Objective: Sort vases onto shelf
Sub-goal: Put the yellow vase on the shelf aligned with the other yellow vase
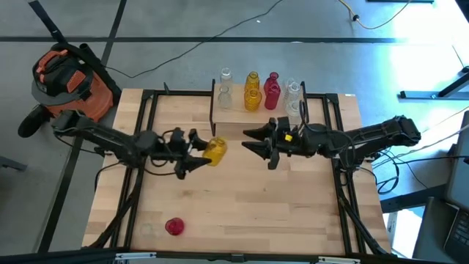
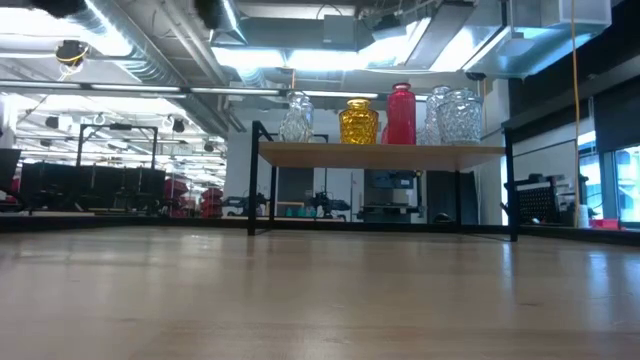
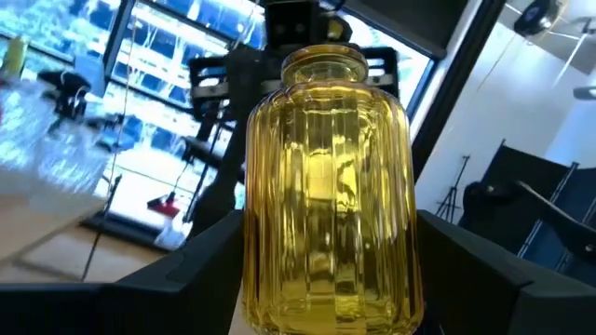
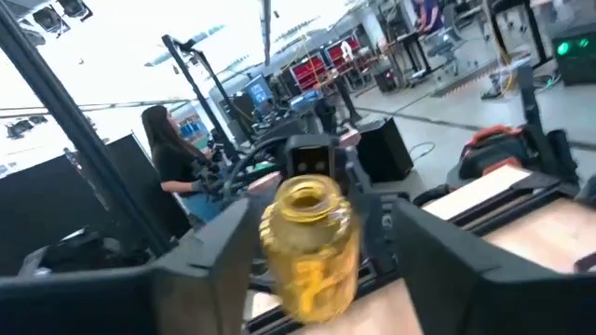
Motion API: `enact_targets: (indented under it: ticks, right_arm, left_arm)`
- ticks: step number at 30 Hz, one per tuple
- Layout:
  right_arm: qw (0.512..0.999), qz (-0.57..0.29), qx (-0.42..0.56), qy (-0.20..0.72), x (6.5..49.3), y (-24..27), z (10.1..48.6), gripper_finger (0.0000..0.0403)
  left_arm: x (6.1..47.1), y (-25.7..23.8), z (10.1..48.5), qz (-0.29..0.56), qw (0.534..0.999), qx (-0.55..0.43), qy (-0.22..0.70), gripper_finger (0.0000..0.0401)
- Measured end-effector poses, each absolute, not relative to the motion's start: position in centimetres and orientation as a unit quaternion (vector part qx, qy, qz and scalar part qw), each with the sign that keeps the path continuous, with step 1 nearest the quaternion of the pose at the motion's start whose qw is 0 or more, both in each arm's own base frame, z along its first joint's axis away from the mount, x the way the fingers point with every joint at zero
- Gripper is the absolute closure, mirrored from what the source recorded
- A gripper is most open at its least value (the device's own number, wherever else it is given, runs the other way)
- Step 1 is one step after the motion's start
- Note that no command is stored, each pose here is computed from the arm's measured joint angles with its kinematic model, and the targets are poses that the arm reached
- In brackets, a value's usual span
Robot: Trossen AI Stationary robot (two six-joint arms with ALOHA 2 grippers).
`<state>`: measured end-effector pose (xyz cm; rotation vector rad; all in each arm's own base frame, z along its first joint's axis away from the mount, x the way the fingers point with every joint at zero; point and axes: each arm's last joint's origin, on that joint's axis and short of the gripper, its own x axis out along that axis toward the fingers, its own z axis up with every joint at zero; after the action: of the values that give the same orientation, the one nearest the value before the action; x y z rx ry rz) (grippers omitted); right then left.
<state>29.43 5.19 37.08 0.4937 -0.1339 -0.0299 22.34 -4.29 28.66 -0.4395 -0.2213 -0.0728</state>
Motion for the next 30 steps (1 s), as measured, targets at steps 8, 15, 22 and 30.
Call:
enact_targets:
  ticks: [8, 15, 22, 30]
  right_arm:
    - [0.972, -0.028, 0.22, -0.081, 29.5, 3.9, 37.4, 0.0147]
    - [0.977, -0.015, 0.195, -0.086, 29.5, 3.9, 37.5, 0.016]
    - [0.979, 0.015, 0.189, -0.077, 29.6, 4.1, 37.5, 0.0161]
    - [0.981, 0.025, 0.185, -0.06, 29.7, 3.5, 37.1, 0.0161]
  left_arm:
    - [28.6, -4.5, 31.3, -0.039, 0.978, -0.176, -0.107, 0.0134]
    - [32.0, -3.6, 31.1, -0.023, 0.979, -0.173, -0.104, 0.014]
    - [32.4, -2.7, 31.6, 0.002, 0.976, -0.179, -0.122, 0.014]
    - [32.5, -2.5, 31.1, 0.02, 0.977, -0.19, -0.092, 0.0142]
